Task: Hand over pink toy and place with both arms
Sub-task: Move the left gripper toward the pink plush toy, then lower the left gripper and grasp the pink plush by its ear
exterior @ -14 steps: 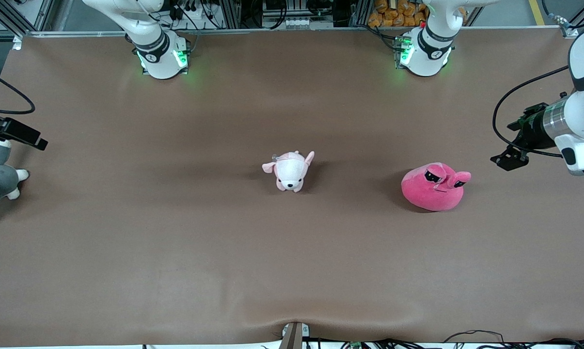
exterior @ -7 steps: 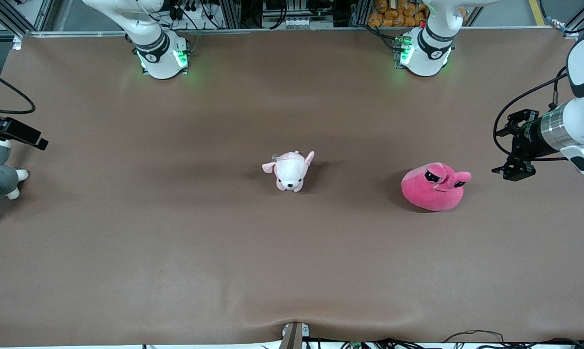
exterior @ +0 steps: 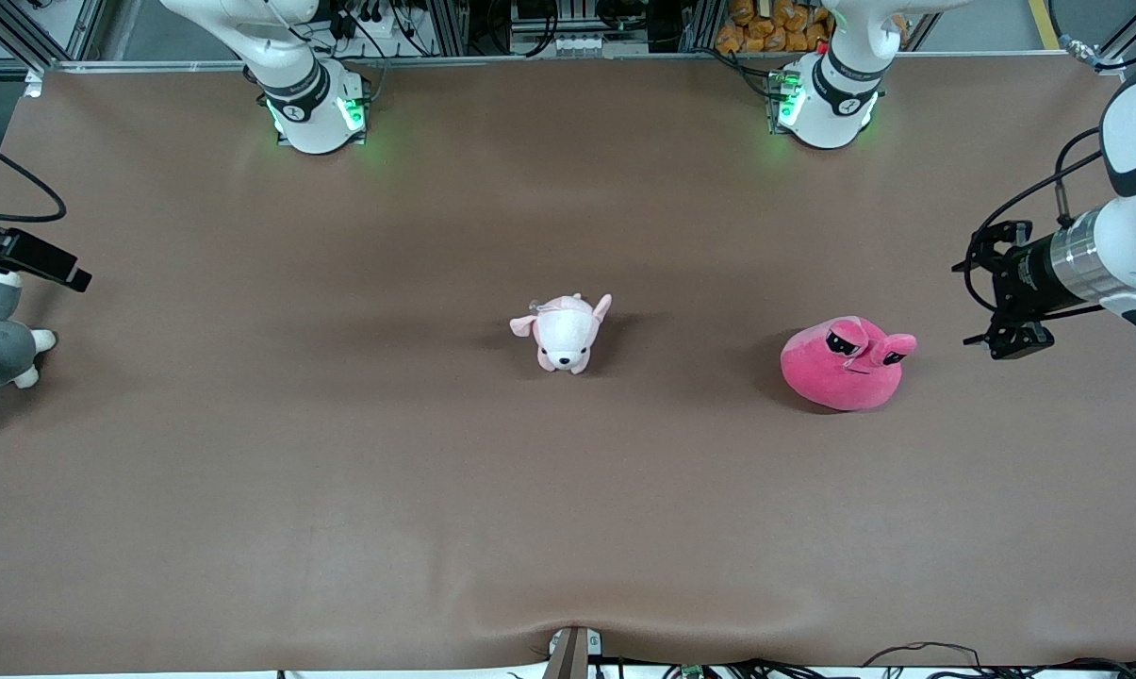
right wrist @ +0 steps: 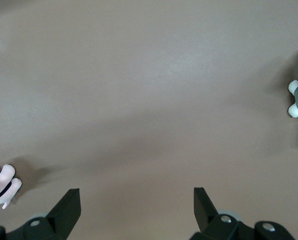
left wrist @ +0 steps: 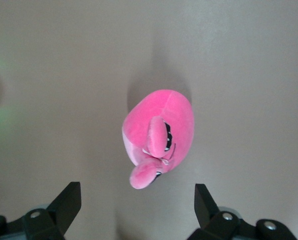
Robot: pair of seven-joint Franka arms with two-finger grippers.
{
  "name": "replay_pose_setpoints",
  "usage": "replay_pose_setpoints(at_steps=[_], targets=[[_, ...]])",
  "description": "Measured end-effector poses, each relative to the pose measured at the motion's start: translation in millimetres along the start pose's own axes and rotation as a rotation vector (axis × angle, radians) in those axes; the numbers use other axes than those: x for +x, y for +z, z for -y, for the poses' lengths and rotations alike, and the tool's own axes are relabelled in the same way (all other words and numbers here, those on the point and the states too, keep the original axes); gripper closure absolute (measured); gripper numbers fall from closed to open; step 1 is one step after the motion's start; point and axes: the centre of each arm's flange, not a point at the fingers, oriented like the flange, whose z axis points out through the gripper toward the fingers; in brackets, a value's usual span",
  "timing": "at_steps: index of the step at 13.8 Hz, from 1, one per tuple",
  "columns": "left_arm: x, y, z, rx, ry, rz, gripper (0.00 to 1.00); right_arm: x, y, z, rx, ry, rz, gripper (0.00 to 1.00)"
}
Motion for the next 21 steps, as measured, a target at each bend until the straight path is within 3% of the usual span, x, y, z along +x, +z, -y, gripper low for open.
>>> replay_pose_setpoints(at_steps=[3,21], targets=[[1,14,-7,-0.021,-0.071,0.007,0.0,0,0,-1,0.0,0.003,0.001,0.0],[15,130,-11,-0.102,-0.103,0.017,0.0,1,0,-4,0.0,0.007,0.001,0.0]])
